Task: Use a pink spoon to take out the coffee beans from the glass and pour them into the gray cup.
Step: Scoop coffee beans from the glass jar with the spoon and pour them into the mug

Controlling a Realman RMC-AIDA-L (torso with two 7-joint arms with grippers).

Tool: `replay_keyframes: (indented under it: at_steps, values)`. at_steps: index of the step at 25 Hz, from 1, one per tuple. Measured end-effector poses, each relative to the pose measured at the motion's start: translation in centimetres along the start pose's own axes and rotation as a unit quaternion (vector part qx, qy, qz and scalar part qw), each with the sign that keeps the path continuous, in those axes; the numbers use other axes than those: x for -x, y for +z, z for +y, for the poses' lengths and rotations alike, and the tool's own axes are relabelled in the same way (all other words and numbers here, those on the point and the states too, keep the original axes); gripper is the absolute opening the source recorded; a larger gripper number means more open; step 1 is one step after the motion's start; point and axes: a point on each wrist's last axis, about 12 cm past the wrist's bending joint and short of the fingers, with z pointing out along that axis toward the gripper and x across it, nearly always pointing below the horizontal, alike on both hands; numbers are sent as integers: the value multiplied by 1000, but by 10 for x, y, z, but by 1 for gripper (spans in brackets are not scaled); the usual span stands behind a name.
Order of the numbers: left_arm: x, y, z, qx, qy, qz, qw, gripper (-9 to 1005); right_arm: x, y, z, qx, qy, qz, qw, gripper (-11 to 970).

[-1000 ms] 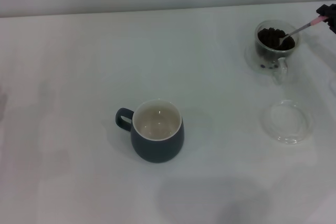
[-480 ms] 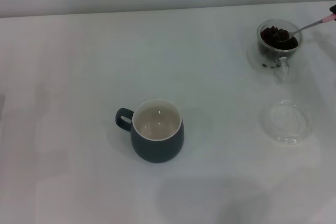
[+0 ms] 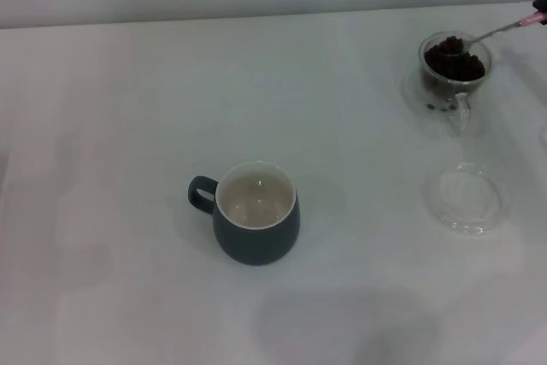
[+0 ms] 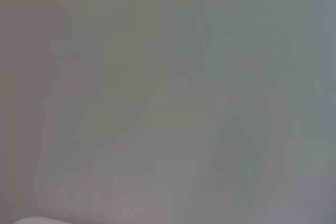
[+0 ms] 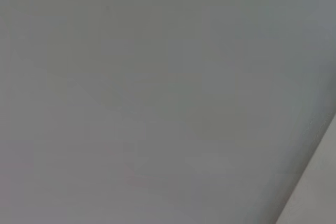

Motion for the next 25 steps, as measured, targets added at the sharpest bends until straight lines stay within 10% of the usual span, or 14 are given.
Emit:
replay_keyframes:
  at_steps: [25]
  values:
    - [0,15,-7,-7,1,18,1000,760,-24,11,33,83,10,135,987,148]
